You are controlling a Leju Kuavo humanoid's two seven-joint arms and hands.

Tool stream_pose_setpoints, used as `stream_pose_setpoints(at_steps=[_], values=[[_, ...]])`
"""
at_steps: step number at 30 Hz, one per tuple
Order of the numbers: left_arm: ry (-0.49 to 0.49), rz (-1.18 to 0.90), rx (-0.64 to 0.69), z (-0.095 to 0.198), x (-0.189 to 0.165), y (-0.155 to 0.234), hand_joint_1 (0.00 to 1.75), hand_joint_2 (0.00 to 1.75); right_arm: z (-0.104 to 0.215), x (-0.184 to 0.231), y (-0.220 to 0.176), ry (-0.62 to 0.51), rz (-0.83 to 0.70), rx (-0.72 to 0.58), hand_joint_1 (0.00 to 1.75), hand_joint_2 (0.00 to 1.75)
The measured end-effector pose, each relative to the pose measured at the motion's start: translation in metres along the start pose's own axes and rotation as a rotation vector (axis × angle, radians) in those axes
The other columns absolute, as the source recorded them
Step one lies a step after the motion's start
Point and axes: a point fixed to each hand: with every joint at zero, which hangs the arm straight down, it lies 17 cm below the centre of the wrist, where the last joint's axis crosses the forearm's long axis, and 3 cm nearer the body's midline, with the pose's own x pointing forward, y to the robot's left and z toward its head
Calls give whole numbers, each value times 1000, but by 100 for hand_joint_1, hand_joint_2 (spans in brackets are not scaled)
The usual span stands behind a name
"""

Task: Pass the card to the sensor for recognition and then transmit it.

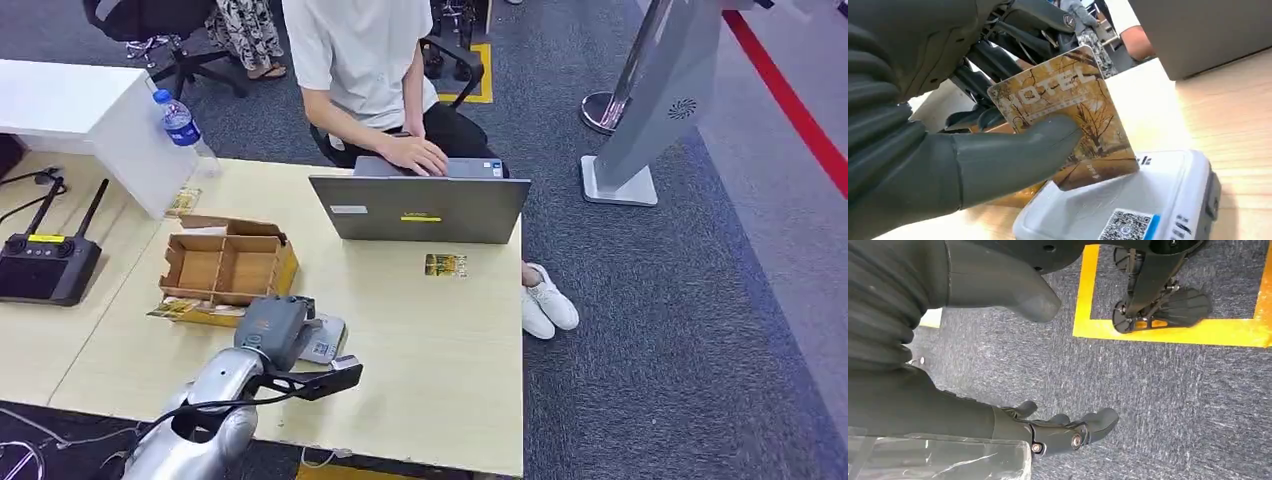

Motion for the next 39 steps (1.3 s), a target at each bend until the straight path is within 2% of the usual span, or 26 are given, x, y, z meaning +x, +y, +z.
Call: stream_pose_setpoints(at_steps=[4,7,12,14,16,20,24,28,33,39], values=[[-2,8,10,-3,3,2,175,175,0,1,0,-1,-1,0,0,175],[-18,24,70,-5,9,15,175,175,0,0,0,-5,-4,-2,0,175],[-9,-30,320,-3,12,86,175,175,0,-4,-1,-9,-9,-10,0,175],[10,-47,388,-1,8,117,175,175,0,-6,-2,-7,-5,-13,0,175],[19,-53,416,-2,5,132,175,175,0,-7,-2,-7,-2,-14,0,175],[75,-124,532,-5,-19,198,175,175,0,-8,-2,-3,20,-13,0,175],[153,-238,640,-16,-52,281,175,175,0,-4,0,-5,60,-3,0,175],[221,-315,658,-29,-79,327,175,175,0,1,2,-10,85,3,0,175],[278,-341,624,-46,-102,349,175,175,1,7,6,-19,98,15,0,175],[300,-346,610,-52,-109,359,175,175,3,10,11,-22,99,23,0,175]])
